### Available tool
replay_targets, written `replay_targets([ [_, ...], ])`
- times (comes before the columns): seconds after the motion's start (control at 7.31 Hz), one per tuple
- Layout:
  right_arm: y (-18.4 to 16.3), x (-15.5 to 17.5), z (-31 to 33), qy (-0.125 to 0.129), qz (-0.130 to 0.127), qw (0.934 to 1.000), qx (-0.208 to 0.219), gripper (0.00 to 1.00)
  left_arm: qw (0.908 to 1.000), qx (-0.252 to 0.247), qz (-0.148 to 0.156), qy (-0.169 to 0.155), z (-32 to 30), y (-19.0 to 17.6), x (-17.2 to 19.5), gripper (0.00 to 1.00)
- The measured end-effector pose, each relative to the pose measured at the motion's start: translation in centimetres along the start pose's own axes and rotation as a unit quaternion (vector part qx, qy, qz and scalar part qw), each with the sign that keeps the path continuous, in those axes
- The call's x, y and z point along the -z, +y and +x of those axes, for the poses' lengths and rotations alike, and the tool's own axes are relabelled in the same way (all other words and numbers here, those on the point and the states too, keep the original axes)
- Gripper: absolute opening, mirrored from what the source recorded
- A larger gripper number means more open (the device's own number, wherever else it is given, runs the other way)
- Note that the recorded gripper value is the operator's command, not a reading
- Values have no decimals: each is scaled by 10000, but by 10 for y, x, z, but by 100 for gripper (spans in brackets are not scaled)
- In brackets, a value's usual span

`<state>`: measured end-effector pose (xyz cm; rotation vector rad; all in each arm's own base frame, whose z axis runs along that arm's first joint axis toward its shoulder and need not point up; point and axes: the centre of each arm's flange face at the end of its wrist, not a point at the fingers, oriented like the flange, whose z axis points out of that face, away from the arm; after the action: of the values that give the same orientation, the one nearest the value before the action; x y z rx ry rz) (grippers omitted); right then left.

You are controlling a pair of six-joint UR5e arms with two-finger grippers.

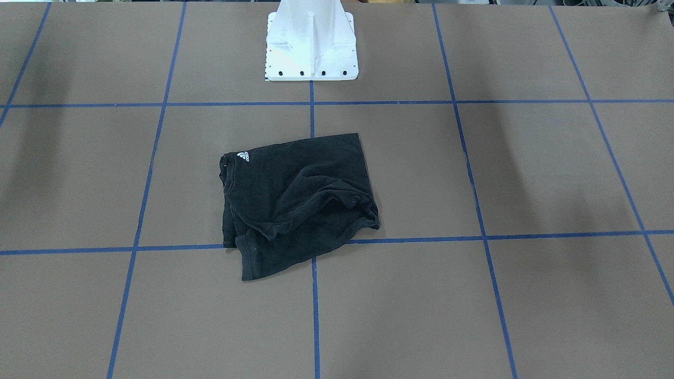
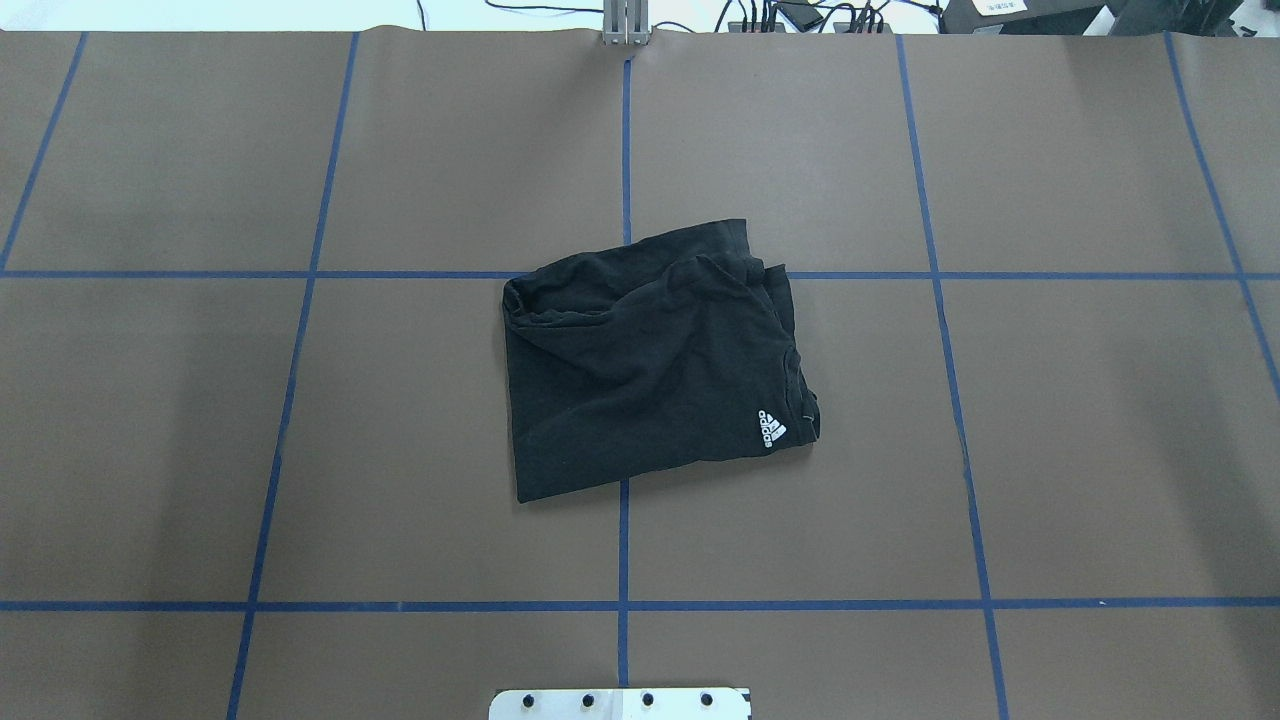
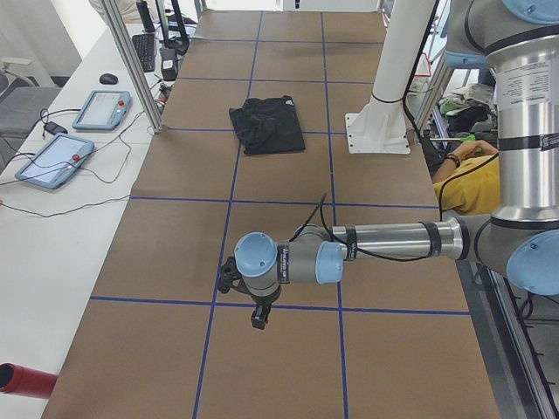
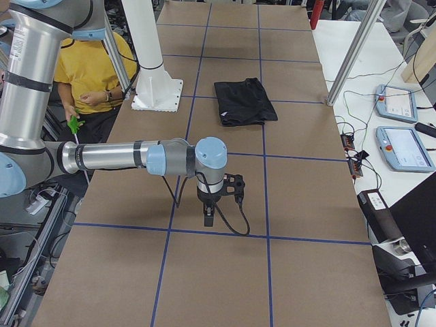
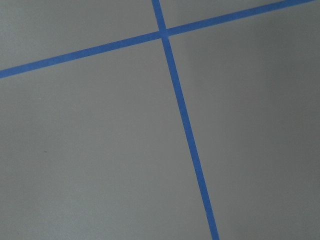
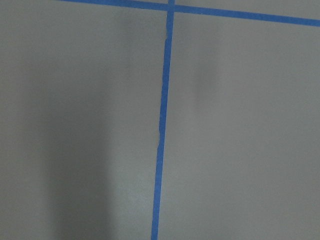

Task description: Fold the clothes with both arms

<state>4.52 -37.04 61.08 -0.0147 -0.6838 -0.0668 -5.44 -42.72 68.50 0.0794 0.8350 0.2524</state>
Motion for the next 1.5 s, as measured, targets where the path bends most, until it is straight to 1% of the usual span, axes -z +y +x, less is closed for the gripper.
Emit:
replay_targets([
  [0.82, 1, -2, 2, -13, -26, 10000, -46, 100, 10000, -7, 4, -2, 0, 0, 0, 100],
  [1.5, 1, -2, 1, -18, -25, 10000, -38, 100, 9999, -91, 66, -27, 7, -4, 7, 100],
])
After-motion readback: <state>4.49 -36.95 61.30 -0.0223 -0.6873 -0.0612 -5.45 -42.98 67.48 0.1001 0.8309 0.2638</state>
